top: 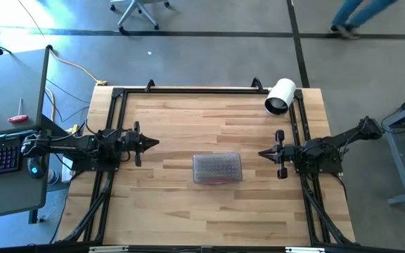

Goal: Pick & place school supplies into a supply box
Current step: Return to Home Position

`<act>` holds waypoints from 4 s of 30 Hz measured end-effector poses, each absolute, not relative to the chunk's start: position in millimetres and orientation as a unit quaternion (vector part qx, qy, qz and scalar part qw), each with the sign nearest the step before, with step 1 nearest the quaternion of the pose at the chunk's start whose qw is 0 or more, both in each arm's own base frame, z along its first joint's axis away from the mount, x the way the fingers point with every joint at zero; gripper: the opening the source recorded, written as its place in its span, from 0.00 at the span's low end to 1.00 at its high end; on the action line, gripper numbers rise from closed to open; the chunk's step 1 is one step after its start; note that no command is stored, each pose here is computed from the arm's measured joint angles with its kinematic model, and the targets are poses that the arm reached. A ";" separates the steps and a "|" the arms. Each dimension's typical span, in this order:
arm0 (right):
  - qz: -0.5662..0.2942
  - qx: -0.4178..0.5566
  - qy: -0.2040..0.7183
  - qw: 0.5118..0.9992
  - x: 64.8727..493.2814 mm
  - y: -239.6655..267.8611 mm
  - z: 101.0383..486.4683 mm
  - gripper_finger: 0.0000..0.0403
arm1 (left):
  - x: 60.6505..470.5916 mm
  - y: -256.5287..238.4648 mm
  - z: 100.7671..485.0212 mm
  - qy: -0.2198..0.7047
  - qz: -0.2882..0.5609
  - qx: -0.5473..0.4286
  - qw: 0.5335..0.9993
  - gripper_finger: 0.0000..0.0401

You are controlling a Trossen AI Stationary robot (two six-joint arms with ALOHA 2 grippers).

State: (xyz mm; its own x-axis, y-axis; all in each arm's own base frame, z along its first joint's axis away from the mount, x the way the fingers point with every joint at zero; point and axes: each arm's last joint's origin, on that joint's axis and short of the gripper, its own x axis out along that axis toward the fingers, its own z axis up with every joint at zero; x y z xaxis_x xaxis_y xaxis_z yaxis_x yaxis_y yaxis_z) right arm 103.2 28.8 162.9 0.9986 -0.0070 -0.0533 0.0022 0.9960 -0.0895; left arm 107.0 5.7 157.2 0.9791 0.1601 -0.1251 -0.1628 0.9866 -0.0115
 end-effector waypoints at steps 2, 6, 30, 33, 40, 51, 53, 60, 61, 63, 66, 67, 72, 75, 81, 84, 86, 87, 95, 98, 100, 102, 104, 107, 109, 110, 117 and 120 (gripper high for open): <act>-0.002 -0.045 0.027 0.999 103.2 28.8 162.9 0.00 | 107.0 5.7 157.1 0.062 0.081 -0.011 0.995 0.12; -0.002 -0.045 0.027 0.999 103.2 28.8 162.9 0.00 | 107.0 5.7 157.0 0.062 0.081 -0.011 0.995 0.11; -0.002 -0.045 0.027 0.999 103.2 28.9 162.8 0.00 | 107.0 6.5 158.7 0.056 0.094 0.015 0.994 0.12; -0.002 -0.045 0.027 0.999 103.2 28.8 162.8 0.00 | 107.0 6.5 158.7 0.056 0.094 0.015 0.994 0.12; -0.002 -0.045 0.027 0.999 103.2 28.9 162.8 0.00 | 107.0 6.5 158.7 0.056 0.094 0.015 0.994 0.12; -0.002 -0.045 0.027 0.999 103.2 28.9 162.6 0.00 | 107.0 6.5 158.8 0.056 0.094 0.015 0.994 0.12; -0.002 -0.045 0.027 0.999 103.2 28.9 162.6 0.00 | 107.0 6.5 158.8 0.056 0.094 0.015 0.994 0.11; -0.002 -0.045 0.027 0.999 103.2 28.9 162.6 0.00 | 107.0 6.5 158.8 0.056 0.094 0.015 0.994 0.12; -0.002 -0.045 0.027 0.999 103.2 28.9 162.6 0.00 | 107.0 6.5 158.8 0.056 0.094 0.015 0.994 0.12; -0.002 -0.045 0.027 0.999 103.2 28.9 162.6 0.00 | 107.0 6.5 158.8 0.056 0.094 0.015 0.994 0.11; -0.002 -0.045 0.027 0.999 103.2 28.9 162.6 0.00 | 107.0 6.5 158.8 0.056 0.094 0.015 0.994 0.11; -0.002 -0.045 0.027 0.999 103.2 28.9 162.6 0.00 | 107.0 6.5 158.8 0.056 0.094 0.015 0.994 0.11; -0.002 -0.045 0.027 0.999 103.2 28.9 162.6 0.00 | 107.0 6.5 158.8 0.056 0.094 0.015 0.994 0.11; -0.002 -0.045 0.027 0.999 103.2 28.9 162.6 0.00 | 107.0 6.5 158.8 0.056 0.094 0.015 0.994 0.11; -0.002 -0.045 0.027 0.999 103.2 28.9 162.6 0.00 | 107.0 6.5 158.8 0.056 0.094 0.015 0.994 0.11; -0.002 -0.045 0.027 0.999 103.2 28.9 162.6 0.00 | 107.0 6.5 158.8 0.056 0.094 0.015 0.994 0.11; -0.002 -0.045 0.027 0.999 103.2 28.9 162.6 0.00 | 107.0 6.5 158.8 0.056 0.094 0.015 0.994 0.11; -0.002 -0.045 0.027 0.999 103.2 28.9 162.6 0.00 | 107.0 6.5 158.8 0.056 0.094 0.015 0.994 0.11; -0.002 -0.045 0.027 0.999 103.2 28.9 162.6 0.00 | 107.0 6.4 158.8 0.056 0.094 0.015 0.994 0.11; -0.002 -0.045 0.027 0.999 103.2 28.8 162.6 0.00 | 107.0 6.4 158.9 0.056 0.094 0.015 0.994 0.12; -0.002 -0.045 0.027 0.999 103.2 28.9 162.6 0.00 | 107.0 6.5 158.8 0.056 0.094 0.015 0.994 0.12; -0.002 -0.045 0.027 0.999 103.2 28.9 162.6 0.00 | 107.0 6.5 158.8 0.056 0.094 0.015 0.994 0.11; -0.002 -0.045 0.027 0.999 103.2 28.9 162.6 0.00 | 107.0 6.5 158.8 0.056 0.094 0.015 0.994 0.11; -0.002 -0.045 0.027 0.999 103.2 28.9 162.6 0.00 | 107.0 6.5 158.8 0.056 0.094 0.015 0.994 0.12; -0.002 -0.045 0.027 0.999 103.2 28.9 162.6 0.00 | 107.0 6.5 158.8 0.056 0.094 0.015 0.994 0.12; -0.002 -0.045 0.027 0.999 103.2 28.9 162.6 0.00 | 107.0 6.5 158.9 0.056 0.094 0.015 0.994 0.11; -0.002 -0.045 0.027 0.999 103.2 28.9 162.6 0.00 | 107.0 6.5 158.9 0.056 0.094 0.015 0.994 0.12; -0.002 -0.045 0.027 0.999 103.2 28.9 162.6 0.00 | 107.0 6.5 158.8 0.056 0.094 0.015 0.994 0.11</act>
State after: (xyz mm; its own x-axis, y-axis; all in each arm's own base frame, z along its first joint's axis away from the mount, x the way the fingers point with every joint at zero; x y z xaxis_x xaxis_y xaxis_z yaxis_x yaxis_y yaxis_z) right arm 103.2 28.9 162.6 0.9985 -0.0063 -0.0544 0.0014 0.9960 -0.0895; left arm 107.0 6.5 158.8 0.9763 0.1879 -0.1079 -0.1846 0.9820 0.0399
